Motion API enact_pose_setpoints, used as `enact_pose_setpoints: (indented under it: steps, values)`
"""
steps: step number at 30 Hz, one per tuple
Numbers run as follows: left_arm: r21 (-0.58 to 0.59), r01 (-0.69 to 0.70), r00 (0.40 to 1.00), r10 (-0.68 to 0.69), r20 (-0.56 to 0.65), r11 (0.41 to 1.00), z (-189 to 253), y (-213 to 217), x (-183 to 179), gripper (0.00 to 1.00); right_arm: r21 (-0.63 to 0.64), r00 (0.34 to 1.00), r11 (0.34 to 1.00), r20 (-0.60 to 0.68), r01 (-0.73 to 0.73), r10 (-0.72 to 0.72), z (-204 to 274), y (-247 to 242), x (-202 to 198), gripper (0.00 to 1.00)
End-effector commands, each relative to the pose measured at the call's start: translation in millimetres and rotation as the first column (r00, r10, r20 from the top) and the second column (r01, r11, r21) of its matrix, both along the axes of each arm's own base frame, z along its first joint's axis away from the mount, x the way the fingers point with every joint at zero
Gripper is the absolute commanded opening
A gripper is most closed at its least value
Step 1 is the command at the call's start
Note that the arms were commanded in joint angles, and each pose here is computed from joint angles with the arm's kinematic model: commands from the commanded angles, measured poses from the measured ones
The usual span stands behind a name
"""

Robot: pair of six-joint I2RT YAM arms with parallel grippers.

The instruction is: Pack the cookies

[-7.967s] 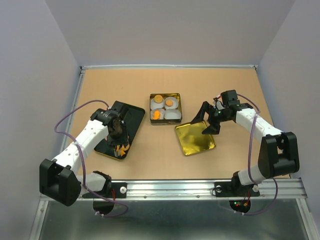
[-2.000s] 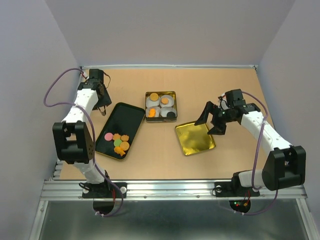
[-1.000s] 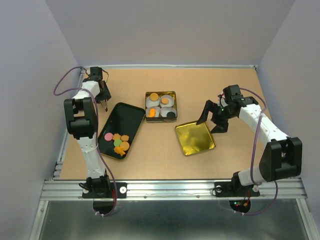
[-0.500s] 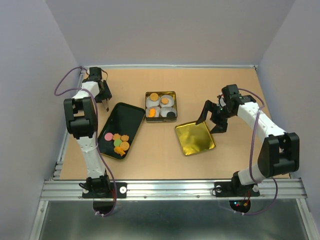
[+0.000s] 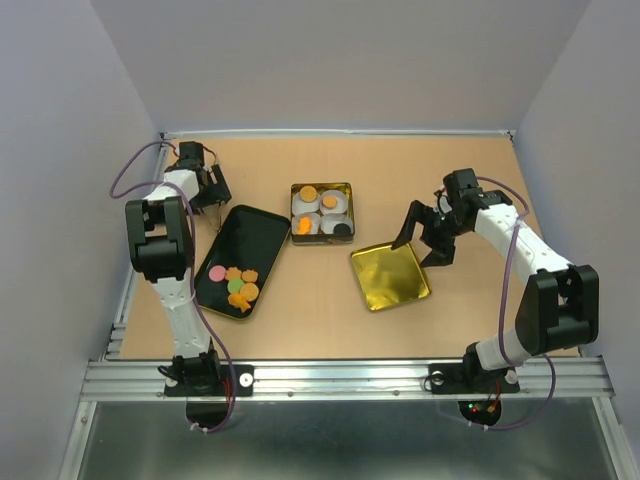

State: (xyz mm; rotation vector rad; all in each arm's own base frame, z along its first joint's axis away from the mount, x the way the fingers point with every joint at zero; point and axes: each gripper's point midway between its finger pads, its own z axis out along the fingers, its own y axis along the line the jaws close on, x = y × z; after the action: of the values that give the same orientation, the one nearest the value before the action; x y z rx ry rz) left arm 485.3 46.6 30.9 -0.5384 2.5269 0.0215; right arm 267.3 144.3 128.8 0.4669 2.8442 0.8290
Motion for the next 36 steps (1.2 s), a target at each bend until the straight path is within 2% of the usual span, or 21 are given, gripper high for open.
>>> enact_pose_setpoints:
  steps: [1, 8, 22, 24, 29, 36]
  values:
    - [-0.002, -0.009, 1.0, 0.009, -0.011, 1.0, 16, 2, -16, 0.97, 0.003, 0.997, 1.0, 0.078, -0.027, 0.026, 18, 3, 13, 1.0]
    - [-0.006, -0.014, 1.0, 0.014, 0.011, 1.0, 34, 0, -21, 0.99, 0.008, 0.995, 0.999, 0.087, -0.042, 0.041, 18, 4, 13, 1.0]
    - [-0.08, -0.082, 0.984, 0.094, 0.15, 0.993, 123, -11, -36, 0.99, -0.013, 0.989, 0.997, 0.127, -0.08, 0.081, 19, 10, 15, 1.0]
    - [-0.111, -0.095, 0.977, 0.114, 0.177, 0.989, 135, -18, -42, 0.99, -0.04, 0.981, 0.989, 0.127, -0.144, 0.147, 15, 26, 10, 1.0]
    - [-0.17, -0.027, 0.97, 0.066, 0.232, 0.985, 162, -58, -52, 0.99, -0.122, 0.942, 0.943, 0.098, -0.309, 0.321, 1, 66, -7, 1.0]
    - [-0.187, 0.108, 0.959, -0.053, 0.279, 0.976, 192, -120, -78, 0.97, -0.22, 0.898, 0.882, 0.053, -0.416, 0.437, -24, 96, -15, 0.98]
